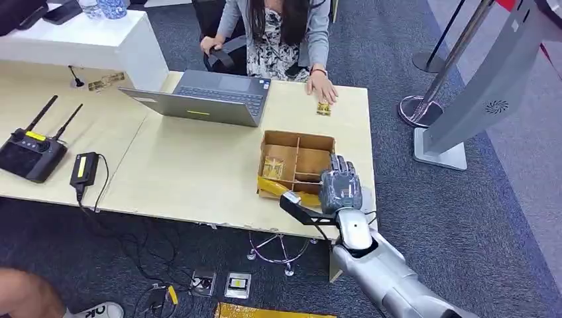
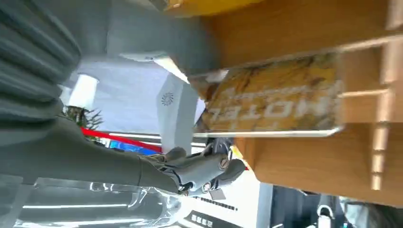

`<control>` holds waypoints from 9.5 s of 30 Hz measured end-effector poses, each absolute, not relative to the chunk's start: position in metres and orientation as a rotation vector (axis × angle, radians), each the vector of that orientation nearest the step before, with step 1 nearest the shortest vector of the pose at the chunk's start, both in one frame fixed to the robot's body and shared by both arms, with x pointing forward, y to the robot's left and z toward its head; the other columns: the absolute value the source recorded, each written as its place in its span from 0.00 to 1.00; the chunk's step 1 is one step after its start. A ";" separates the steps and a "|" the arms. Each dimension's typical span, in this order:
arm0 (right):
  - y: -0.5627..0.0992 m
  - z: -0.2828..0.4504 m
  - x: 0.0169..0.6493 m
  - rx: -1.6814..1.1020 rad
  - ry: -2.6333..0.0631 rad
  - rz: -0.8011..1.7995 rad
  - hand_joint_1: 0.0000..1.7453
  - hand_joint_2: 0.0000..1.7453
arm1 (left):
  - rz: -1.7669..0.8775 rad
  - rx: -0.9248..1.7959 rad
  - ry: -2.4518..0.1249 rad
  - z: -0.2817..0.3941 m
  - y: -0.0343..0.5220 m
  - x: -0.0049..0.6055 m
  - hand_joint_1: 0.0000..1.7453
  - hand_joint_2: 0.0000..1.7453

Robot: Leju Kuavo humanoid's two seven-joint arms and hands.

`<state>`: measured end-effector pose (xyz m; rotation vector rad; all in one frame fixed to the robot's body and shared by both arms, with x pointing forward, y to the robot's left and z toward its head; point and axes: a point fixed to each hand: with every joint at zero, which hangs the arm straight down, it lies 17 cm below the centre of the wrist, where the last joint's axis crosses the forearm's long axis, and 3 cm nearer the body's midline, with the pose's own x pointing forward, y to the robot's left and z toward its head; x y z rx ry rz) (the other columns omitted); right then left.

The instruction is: Pass the card to the sensor for recognition and then transmit it.

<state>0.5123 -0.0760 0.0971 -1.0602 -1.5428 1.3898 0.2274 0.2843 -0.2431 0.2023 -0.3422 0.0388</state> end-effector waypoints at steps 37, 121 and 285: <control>-0.097 0.226 0.533 -1.336 -1.704 1.368 0.00 0.00 | 0.066 0.203 -0.351 -0.243 0.287 0.227 0.00 0.00; -0.029 0.148 0.499 -0.962 -1.649 1.288 0.00 1.00 | 0.049 0.207 -0.349 -0.244 0.290 0.226 0.00 0.00; -0.019 0.119 0.499 -1.027 -1.577 1.547 1.00 1.00 | 0.049 0.218 -0.348 -0.241 0.286 0.233 0.00 0.00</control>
